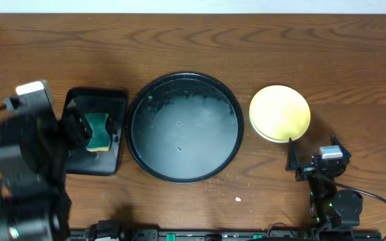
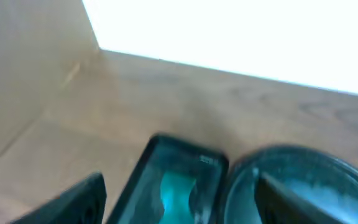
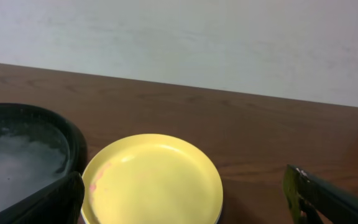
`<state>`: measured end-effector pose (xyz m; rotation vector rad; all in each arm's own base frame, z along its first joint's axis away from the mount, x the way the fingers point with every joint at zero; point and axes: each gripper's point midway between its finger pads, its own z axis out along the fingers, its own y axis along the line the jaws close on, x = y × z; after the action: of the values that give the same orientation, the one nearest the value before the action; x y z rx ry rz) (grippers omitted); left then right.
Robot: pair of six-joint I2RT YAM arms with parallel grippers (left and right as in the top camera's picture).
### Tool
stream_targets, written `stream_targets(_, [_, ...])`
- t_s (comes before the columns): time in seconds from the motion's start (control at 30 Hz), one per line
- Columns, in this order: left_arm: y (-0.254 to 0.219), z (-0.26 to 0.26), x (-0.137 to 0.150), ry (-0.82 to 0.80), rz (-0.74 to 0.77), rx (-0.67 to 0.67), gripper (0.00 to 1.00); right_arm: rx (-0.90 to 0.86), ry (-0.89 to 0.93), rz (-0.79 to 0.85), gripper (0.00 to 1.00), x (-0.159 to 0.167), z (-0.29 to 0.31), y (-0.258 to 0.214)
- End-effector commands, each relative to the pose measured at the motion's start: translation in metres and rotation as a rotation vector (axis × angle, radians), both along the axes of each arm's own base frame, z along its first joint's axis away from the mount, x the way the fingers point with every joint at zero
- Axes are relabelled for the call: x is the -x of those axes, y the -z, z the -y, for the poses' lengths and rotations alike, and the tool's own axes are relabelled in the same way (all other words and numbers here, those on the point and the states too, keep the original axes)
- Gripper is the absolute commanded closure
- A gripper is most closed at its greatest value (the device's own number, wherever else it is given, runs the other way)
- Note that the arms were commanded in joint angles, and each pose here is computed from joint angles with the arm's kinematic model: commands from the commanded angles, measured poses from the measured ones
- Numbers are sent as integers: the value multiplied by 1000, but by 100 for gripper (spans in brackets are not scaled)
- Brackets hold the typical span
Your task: Clean dirty plates on tray and stack at the side
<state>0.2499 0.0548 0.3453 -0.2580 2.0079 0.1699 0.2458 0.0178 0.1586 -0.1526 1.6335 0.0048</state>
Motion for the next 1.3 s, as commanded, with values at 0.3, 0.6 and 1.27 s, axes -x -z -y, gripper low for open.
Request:
stream_targets(0.3, [77, 19, -5, 142, 295, -126, 23, 10, -4, 3, 1, 0, 0, 0])
stream_targets(0.6, [160, 26, 2, 186, 285, -192, 23, 10, -4, 3, 1, 0, 0, 0])
stream_targets(1.27, [207, 26, 8, 188, 267, -202, 23, 10, -4, 3, 1, 0, 0, 0])
